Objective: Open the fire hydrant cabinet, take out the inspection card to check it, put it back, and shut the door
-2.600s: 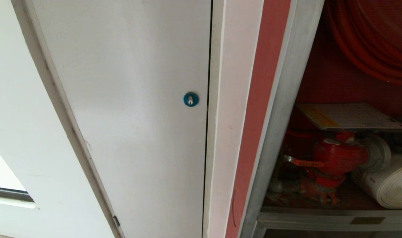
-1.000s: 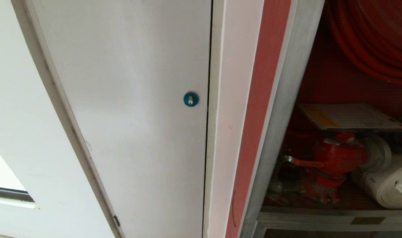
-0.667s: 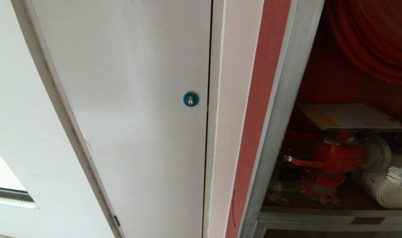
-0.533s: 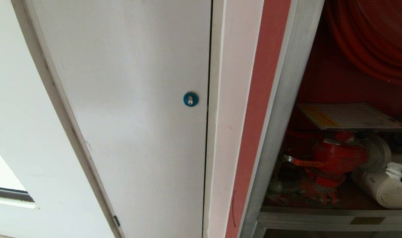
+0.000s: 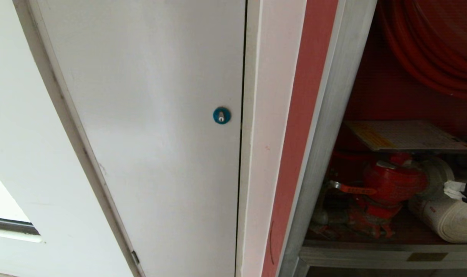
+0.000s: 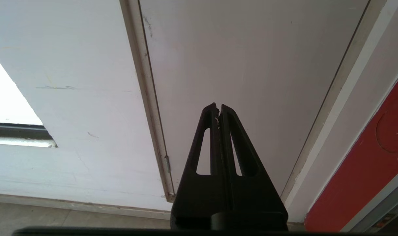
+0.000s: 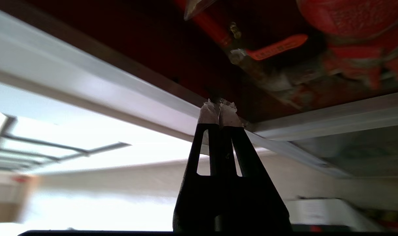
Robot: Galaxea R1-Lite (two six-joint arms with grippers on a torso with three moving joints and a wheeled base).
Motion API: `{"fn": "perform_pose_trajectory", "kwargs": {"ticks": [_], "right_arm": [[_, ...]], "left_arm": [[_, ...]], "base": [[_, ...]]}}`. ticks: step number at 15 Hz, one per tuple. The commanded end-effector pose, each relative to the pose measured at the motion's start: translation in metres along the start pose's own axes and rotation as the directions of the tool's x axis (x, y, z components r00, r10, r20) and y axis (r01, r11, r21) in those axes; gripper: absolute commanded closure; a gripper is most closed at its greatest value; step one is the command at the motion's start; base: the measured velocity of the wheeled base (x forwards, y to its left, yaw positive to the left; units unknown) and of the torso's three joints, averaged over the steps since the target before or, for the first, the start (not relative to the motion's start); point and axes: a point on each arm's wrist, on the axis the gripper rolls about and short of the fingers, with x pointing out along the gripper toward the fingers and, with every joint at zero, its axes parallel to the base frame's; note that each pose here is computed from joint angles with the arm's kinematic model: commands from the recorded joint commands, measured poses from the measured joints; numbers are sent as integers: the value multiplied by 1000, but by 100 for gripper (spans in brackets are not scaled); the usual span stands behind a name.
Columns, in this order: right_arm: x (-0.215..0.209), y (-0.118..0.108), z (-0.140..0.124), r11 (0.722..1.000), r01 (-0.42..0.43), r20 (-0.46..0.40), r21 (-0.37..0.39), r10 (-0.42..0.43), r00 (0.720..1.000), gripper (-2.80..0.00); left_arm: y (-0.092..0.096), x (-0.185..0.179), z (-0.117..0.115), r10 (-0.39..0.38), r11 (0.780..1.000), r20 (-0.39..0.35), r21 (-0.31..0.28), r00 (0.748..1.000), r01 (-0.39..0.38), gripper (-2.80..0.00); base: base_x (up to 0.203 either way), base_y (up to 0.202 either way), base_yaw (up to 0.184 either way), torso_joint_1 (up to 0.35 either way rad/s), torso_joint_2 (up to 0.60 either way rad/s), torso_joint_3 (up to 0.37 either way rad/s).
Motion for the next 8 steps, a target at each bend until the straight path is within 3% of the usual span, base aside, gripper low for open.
{"fn": "perform_pose_trajectory", "kwargs": {"ticks": [1,4,8], "right_arm": [[-1,5,5,999,5,-14,-43,-6,1000,0],[-2,8,6,1000,-4,-14,-8,4,1000,0],[25,6,14,984,32,-51,178,-24,998,0]], "left_arm": [[0,0,0,0,1000,-2,0,1000,0,0],[0,0,0,0,1000,-1,-1,1000,0,0],[0,0,0,0,1000,-1,0,1000,0,0]], "base": [[0,0,0,0,0,0],[0,0,0,0,0,0],[0,0,0,0,0,0]]}}
